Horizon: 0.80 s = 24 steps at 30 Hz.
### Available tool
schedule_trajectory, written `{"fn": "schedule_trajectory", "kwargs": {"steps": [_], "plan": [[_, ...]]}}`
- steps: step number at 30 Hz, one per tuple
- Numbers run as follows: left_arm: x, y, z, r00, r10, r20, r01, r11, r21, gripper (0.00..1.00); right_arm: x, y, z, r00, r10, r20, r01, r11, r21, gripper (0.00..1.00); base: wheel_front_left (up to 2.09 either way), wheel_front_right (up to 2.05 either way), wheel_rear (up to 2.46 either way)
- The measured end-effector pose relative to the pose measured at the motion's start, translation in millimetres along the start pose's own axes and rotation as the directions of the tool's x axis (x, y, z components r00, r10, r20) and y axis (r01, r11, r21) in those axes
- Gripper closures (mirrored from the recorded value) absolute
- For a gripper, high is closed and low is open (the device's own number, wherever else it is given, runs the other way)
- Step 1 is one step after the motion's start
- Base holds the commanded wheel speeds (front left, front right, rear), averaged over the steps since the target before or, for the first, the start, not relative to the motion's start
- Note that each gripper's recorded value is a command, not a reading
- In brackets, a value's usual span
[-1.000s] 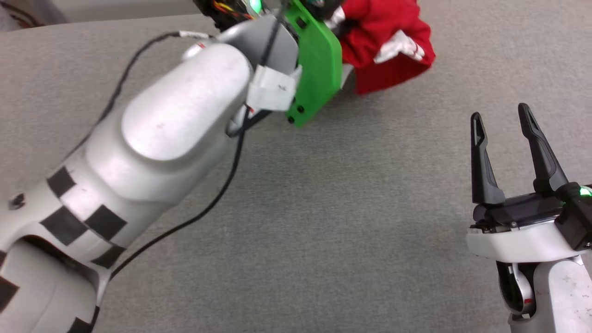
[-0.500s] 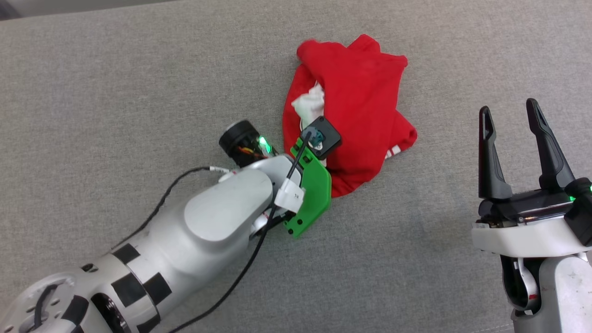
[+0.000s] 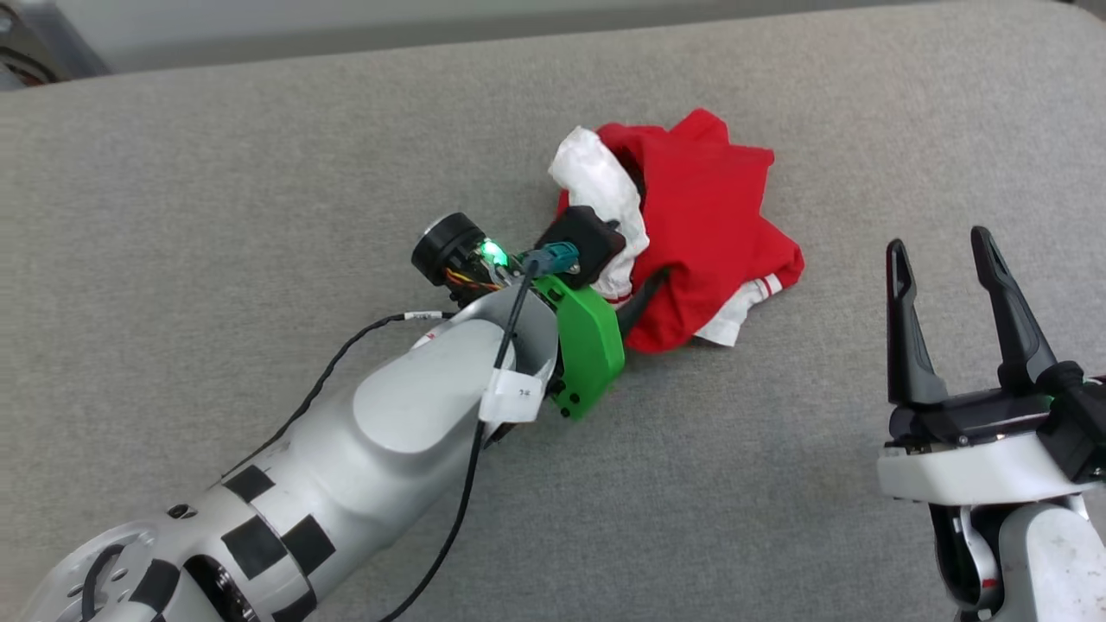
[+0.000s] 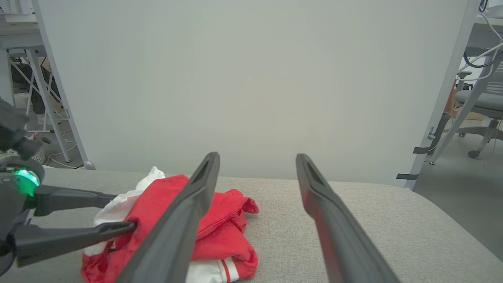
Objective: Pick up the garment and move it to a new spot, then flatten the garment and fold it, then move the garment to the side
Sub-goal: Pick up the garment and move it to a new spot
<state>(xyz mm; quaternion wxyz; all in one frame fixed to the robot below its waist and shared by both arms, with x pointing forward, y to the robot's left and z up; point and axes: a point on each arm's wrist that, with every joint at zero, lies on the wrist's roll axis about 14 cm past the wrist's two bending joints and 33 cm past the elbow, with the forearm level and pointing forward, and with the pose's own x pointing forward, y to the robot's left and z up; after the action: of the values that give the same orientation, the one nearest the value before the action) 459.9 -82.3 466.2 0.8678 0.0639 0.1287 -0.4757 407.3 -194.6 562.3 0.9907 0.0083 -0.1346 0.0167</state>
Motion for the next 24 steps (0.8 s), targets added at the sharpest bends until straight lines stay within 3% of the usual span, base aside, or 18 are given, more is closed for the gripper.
{"fn": "schedule_trajectory", "kwargs": {"steps": [5,11,17,24], "plan": [[-26,19,32,0.979,0.134,0.155,-0.134,0.991,-0.01,0.0,-7,9,10,1.0,0.021,0.018,-0.021,1.0,0.007,0.0,0.0,0.0,0.0],[-78,52,46,0.906,0.338,0.254,-0.337,0.94,-0.047,0.0,-13,20,23,0.997,0.051,0.05,-0.052,0.999,0.012,0.0,0.0,0.0,0.0],[-148,87,56,0.762,0.56,0.326,-0.557,0.823,-0.114,0.0,-15,32,31,0.994,0.085,0.072,-0.086,0.996,0.02,0.0,0.0,0.0,0.0],[-219,95,41,0.597,0.722,0.349,-0.714,0.677,-0.18,0.0,-20,41,24,0.993,0.108,0.047,-0.109,0.993,0.035,0.0,0.0,0.0,0.0]]}}
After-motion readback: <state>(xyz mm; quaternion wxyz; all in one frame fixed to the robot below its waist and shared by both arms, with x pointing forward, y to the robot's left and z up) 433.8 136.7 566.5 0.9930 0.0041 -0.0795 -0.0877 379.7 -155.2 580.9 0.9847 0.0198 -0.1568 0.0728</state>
